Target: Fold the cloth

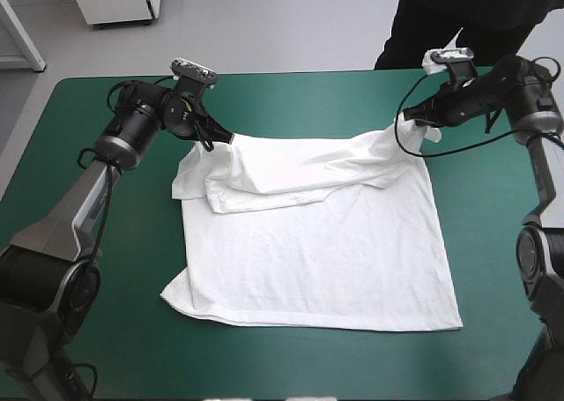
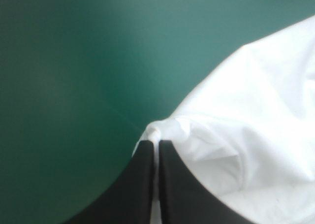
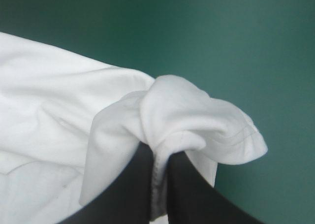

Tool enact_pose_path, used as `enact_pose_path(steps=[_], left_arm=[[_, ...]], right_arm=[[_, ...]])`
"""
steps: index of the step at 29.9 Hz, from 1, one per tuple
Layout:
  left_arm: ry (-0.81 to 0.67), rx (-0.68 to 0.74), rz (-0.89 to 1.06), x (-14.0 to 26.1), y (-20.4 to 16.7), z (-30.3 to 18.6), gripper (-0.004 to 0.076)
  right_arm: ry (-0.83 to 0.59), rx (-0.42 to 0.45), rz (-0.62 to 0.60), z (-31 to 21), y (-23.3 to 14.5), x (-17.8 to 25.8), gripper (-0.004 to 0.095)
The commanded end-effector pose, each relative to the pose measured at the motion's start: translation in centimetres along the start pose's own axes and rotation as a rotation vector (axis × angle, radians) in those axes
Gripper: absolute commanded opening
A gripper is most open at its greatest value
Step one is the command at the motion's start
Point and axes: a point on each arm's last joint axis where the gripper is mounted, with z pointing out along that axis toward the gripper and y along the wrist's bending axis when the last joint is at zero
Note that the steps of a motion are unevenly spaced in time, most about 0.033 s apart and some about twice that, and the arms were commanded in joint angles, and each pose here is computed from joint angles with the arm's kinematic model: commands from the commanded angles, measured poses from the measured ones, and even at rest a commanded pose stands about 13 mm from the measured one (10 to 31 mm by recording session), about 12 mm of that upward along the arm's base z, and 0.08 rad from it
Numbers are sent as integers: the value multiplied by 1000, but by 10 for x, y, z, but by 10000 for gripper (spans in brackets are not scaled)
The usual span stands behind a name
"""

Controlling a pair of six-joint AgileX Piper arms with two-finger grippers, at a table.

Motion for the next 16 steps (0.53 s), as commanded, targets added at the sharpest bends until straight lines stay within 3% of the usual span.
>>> enact_pose_path(steps=[1,11,14,16], left_arm=[[-106,17,10,-13,0,-1,-22],[-59,45,8,-8,-4,35,-21],[-54,66,10,-7,-4,35,11],[-29,89,18,-5,-5,35,74]], right_arm=[[-60,6,-15,0,-2,-8,-16],[3,10,-24,34,-15,1,11],[18,-1,-42,34,-15,3,155],[32,-9,-37,34,-14,4,331]])
